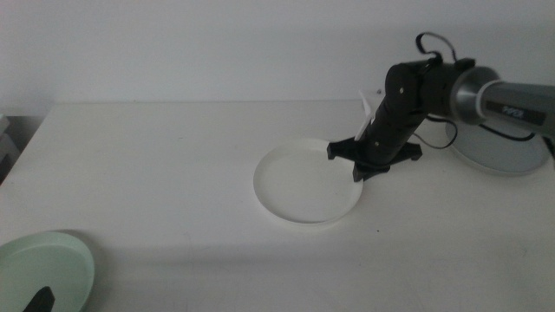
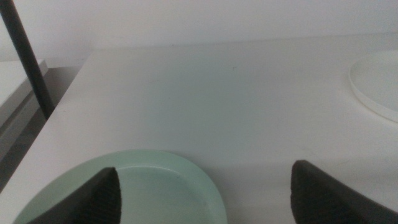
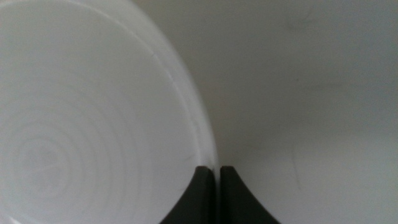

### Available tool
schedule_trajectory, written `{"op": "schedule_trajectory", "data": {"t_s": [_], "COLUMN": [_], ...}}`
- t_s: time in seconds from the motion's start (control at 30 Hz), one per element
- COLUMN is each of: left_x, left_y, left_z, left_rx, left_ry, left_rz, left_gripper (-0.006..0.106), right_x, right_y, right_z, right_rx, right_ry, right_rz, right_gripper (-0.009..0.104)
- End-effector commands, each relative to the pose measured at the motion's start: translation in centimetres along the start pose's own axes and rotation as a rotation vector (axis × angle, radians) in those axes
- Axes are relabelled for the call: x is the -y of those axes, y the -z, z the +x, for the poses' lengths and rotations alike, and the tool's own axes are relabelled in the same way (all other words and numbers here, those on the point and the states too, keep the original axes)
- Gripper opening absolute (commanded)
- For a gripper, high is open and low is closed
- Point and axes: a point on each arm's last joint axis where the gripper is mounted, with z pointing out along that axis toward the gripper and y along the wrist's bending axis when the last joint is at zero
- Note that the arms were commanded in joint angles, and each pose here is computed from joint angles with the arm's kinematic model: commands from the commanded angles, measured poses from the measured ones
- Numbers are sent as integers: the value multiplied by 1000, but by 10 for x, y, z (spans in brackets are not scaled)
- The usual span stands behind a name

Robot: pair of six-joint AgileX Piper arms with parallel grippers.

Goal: Stack the three bowls on top of each other.

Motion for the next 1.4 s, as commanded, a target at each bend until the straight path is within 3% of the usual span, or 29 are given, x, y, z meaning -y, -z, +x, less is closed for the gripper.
{"op": "schedule_trajectory", "data": {"t_s": [0.0, 0.13, 0.43, 0.57, 0.8, 1.03, 1.37], "left_x": [1, 1, 1, 1, 1, 1, 1], "left_y": [2, 2, 2, 2, 2, 2, 2], "left_z": [-8, -8, -8, -8, -8, -8, -8], "left_rx": [87, 87, 87, 87, 87, 87, 87], "left_ry": [12, 12, 12, 12, 12, 12, 12], "left_rz": [8, 8, 8, 8, 8, 8, 8], "left_gripper": [97, 97, 97, 97, 97, 97, 97], "right_x": [-3, -3, 10, 41, 144, 245, 307], "right_y": [25, 22, 84, 128, 173, 168, 120], "right_z": [-14, -13, -29, -45, -66, -61, -57], "right_rx": [91, 85, 209, 243, 344, 367, 365], "right_ry": [29, 32, 52, 43, -96, -272, -355], "right_rz": [-24, -20, 14, 64, 174, 270, 310], "right_gripper": [0, 6, 53, 64, 63, 58, 53]}}
